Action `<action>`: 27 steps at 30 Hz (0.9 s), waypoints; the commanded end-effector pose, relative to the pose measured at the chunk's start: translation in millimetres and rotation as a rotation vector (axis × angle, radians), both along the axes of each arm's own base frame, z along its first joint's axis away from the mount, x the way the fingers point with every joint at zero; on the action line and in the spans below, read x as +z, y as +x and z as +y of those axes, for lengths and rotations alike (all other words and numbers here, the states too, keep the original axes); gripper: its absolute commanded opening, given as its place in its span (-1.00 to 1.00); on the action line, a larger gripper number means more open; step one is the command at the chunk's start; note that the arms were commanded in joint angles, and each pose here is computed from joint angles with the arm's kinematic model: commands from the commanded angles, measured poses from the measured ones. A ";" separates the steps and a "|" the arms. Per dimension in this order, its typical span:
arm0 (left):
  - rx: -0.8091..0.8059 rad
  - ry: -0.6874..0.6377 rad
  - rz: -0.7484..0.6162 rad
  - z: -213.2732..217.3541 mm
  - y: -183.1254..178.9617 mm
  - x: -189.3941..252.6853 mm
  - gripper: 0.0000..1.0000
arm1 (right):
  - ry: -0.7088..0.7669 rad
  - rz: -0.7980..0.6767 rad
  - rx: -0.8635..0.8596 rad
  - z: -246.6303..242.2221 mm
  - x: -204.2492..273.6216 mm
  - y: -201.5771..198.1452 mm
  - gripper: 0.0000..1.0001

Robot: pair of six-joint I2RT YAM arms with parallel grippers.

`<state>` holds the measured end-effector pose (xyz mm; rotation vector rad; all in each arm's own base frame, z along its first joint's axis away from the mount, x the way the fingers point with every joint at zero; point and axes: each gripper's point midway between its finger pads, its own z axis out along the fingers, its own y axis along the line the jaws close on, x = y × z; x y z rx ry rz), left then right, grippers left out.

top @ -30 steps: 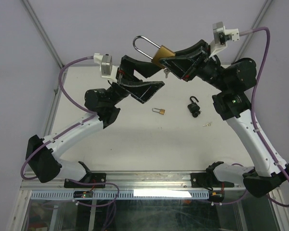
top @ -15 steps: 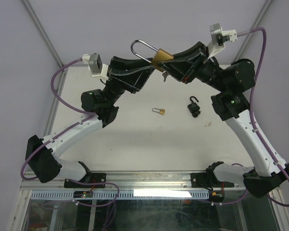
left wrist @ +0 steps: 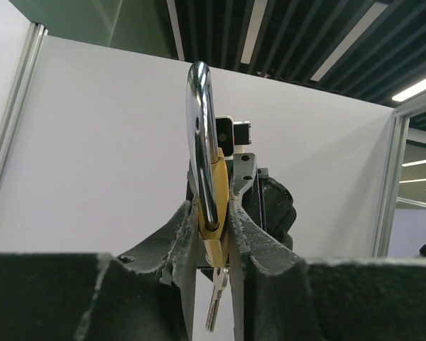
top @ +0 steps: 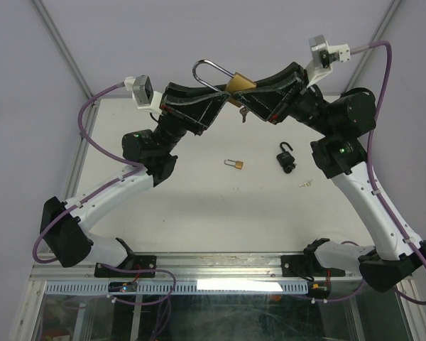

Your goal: Unlock with the key

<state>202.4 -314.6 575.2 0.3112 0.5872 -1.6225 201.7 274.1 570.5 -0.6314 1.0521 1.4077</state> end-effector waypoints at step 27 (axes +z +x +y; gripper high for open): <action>0.032 -0.134 -0.200 36.1 -41.1 40.5 -1.00 | 0.030 -0.015 -0.065 -9.8 4.6 -1.3 -0.72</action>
